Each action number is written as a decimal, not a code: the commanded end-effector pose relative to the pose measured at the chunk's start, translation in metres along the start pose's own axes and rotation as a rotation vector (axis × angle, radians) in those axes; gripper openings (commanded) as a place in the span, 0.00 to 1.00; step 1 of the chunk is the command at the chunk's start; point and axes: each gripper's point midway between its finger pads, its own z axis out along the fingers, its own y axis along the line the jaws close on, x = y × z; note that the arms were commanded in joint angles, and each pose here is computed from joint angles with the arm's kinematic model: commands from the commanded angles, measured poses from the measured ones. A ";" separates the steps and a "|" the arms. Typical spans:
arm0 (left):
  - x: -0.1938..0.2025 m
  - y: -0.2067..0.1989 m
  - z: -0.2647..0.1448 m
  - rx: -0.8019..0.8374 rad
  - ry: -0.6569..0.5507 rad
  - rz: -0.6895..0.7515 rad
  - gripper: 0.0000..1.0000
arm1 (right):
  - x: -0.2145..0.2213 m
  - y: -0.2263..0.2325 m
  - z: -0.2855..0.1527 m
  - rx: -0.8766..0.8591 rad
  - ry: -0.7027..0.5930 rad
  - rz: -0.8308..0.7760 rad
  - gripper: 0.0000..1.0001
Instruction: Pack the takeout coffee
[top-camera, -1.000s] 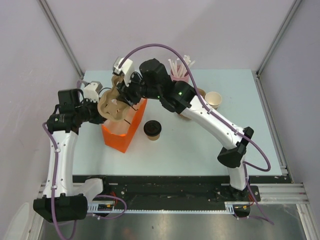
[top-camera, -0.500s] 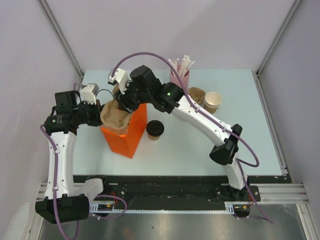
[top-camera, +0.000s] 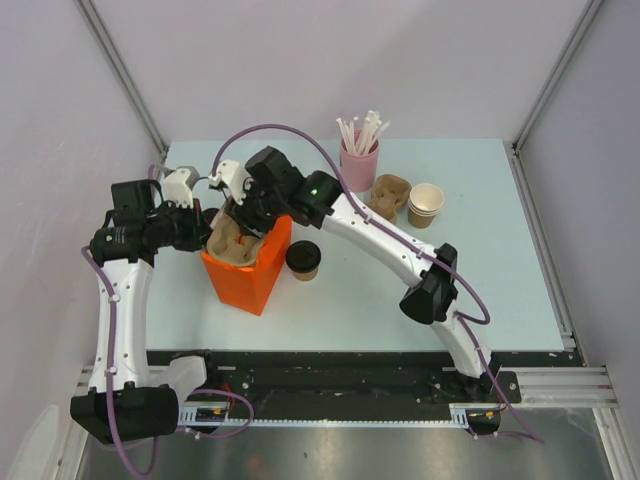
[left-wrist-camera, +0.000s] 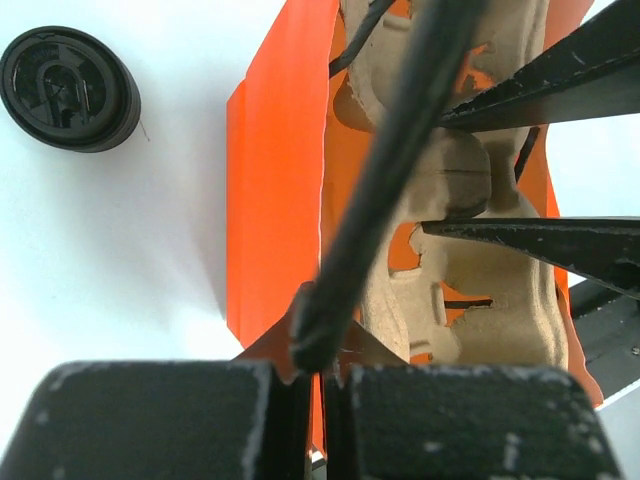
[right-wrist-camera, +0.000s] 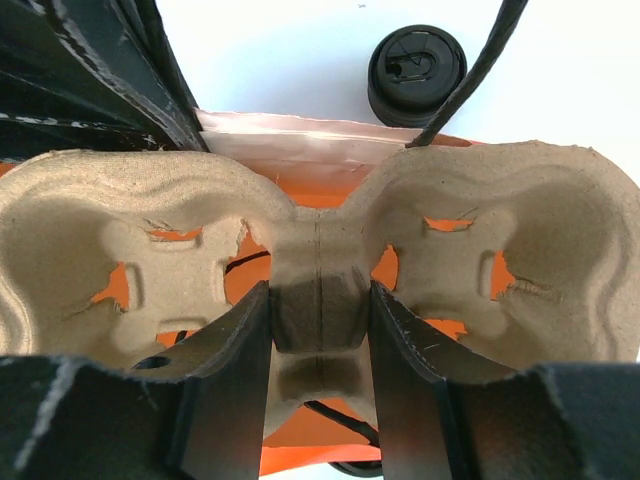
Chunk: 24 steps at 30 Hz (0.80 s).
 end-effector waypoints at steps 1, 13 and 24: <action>-0.013 0.003 -0.006 -0.019 -0.046 0.064 0.00 | 0.036 -0.005 0.019 -0.011 0.111 0.007 0.00; -0.013 0.019 0.000 -0.084 -0.063 0.085 0.00 | 0.062 0.003 0.021 0.052 0.210 0.121 0.00; -0.011 0.002 0.004 0.019 -0.064 0.123 0.00 | -0.005 0.029 0.003 0.007 0.006 0.104 0.00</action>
